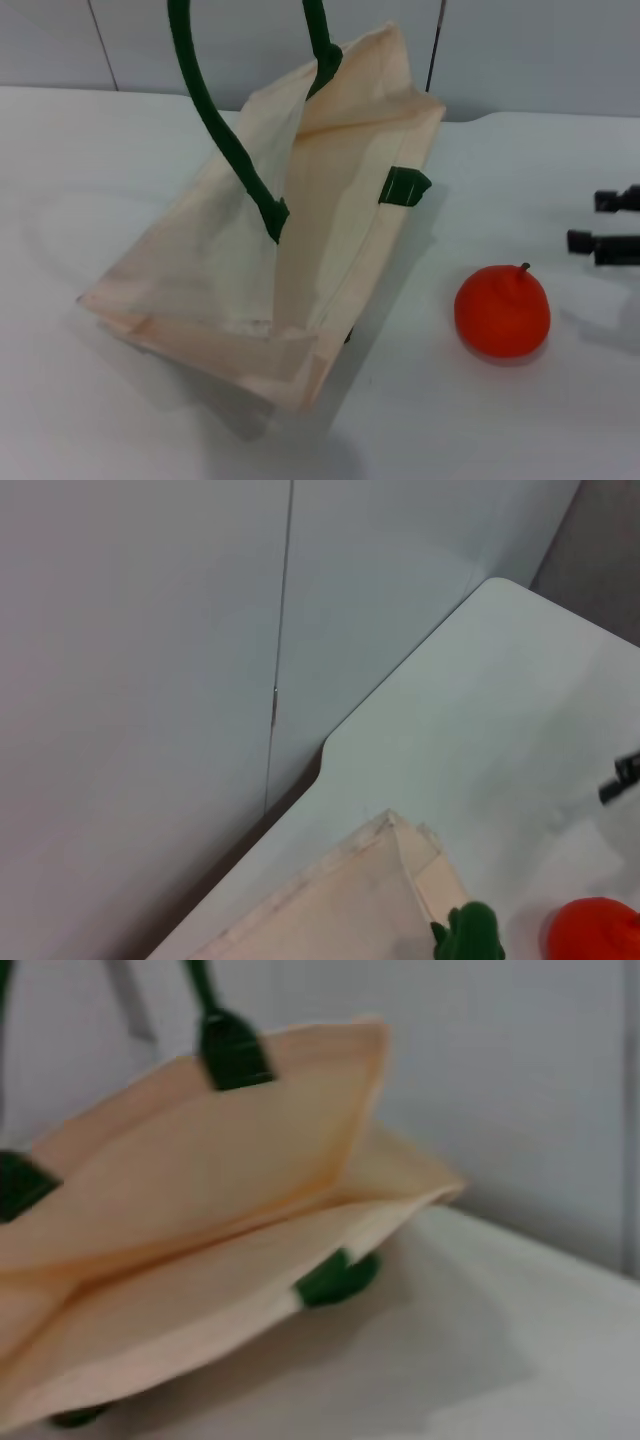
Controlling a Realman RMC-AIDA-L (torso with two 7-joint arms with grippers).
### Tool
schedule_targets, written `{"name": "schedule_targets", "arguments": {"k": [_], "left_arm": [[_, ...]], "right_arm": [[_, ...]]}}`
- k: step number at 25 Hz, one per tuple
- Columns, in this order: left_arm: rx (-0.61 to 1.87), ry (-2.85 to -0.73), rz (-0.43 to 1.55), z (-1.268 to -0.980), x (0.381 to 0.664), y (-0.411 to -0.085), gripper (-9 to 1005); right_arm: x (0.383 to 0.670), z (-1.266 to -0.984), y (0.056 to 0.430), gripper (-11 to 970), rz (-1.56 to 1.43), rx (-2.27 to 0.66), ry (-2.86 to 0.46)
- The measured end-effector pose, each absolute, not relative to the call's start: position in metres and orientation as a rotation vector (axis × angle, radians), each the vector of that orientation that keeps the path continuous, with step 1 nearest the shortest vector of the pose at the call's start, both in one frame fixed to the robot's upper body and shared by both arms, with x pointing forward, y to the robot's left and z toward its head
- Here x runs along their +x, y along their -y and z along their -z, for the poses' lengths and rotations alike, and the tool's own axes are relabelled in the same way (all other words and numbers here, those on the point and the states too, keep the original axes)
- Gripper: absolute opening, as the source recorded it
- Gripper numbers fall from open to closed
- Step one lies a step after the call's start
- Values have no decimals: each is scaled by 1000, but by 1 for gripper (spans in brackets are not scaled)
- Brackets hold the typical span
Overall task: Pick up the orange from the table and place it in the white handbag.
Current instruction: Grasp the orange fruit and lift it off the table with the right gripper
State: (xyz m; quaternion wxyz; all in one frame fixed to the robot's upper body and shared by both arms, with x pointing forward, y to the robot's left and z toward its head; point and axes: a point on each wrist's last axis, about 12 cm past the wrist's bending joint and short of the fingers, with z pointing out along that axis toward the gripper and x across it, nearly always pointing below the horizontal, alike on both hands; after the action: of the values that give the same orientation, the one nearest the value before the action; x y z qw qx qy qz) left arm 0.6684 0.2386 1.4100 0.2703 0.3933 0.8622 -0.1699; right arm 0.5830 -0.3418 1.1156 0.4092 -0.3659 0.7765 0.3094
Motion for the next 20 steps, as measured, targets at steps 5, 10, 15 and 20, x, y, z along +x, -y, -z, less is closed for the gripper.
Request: {"name": "schedule_targets", "arguments": {"k": [5, 10, 15, 20], "left_arm": [[1057, -2325, 461, -1409, 668, -239, 121], [1060, -2325, 463, -1409, 668, -238, 122], [1053, -2331, 465, -1408, 668, -239, 121], [1045, -2335, 466, -1407, 668, -241, 121]], "right_arm": [[580, -1113, 323, 873, -863, -1013, -1958], [581, -1106, 302, 873, -896, -1096, -1985], [586, -1100, 290, 872, -859, -1111, -1996], [590, -1092, 279, 872, -805, -1158, -2036]]}}
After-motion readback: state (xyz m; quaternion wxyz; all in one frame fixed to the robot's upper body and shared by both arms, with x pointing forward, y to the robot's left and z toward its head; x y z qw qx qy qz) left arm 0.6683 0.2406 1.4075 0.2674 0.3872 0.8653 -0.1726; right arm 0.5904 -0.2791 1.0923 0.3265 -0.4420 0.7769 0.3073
